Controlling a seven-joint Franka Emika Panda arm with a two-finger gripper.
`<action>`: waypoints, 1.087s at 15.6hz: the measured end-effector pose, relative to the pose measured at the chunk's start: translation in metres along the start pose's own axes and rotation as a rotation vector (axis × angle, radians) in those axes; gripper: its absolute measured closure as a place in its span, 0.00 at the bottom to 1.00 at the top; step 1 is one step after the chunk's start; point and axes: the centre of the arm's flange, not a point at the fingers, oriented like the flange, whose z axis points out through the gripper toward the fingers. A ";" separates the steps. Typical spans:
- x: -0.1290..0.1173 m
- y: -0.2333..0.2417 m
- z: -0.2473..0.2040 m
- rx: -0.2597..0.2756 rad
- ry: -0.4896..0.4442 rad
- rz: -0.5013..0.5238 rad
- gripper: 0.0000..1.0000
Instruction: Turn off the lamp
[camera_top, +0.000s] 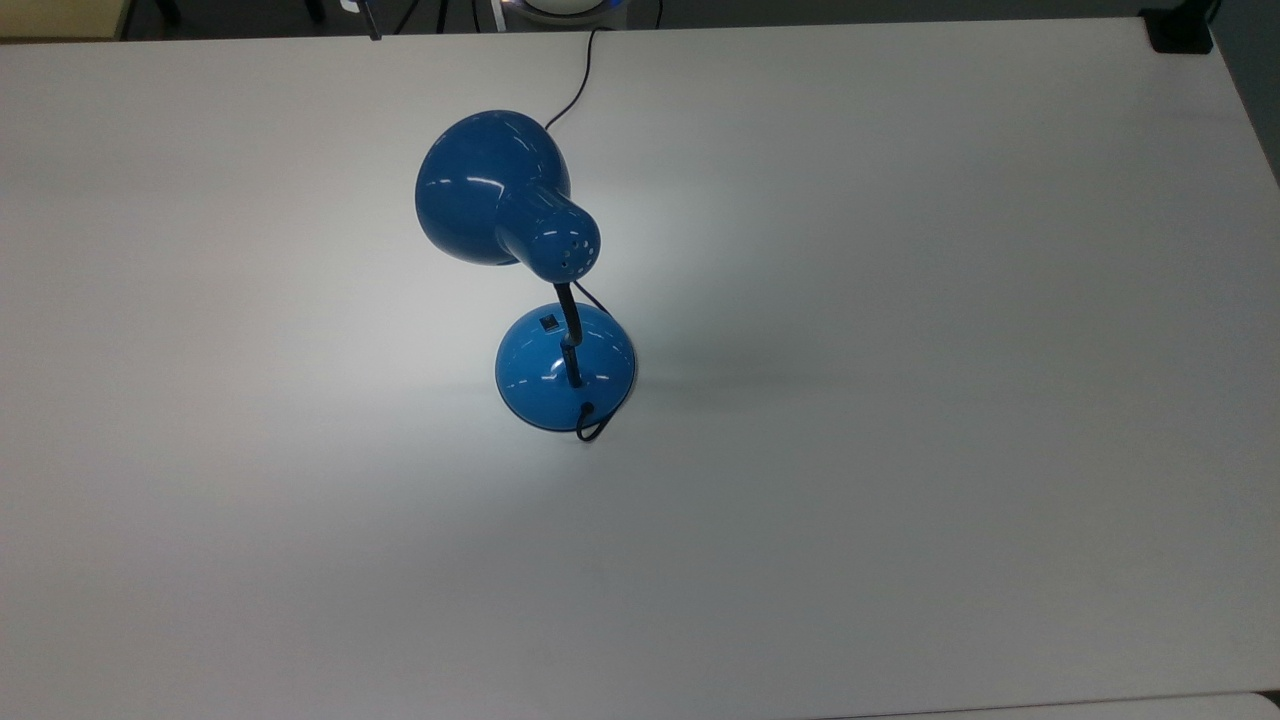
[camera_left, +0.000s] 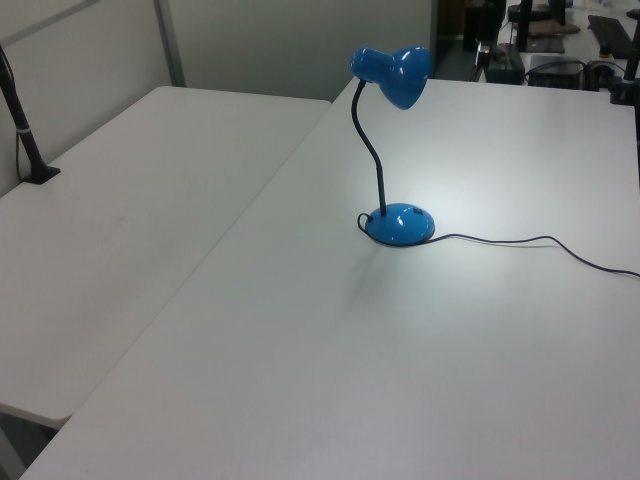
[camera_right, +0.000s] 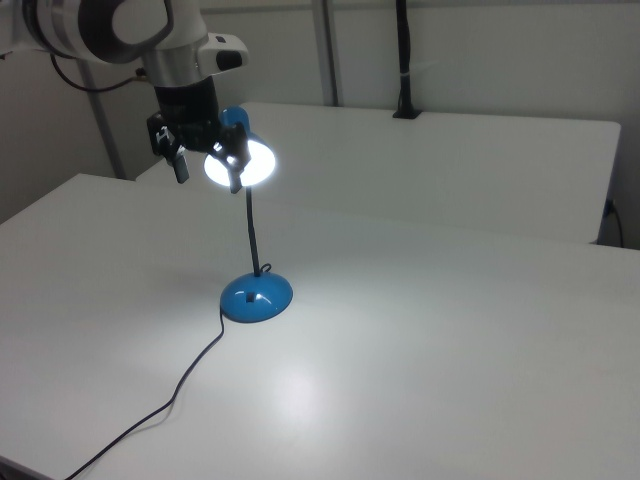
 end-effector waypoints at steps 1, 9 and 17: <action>0.000 0.000 0.000 0.000 0.000 0.002 0.00; -0.002 0.003 0.001 0.002 -0.013 -0.006 0.00; -0.020 0.014 0.033 0.055 -0.172 -0.384 0.00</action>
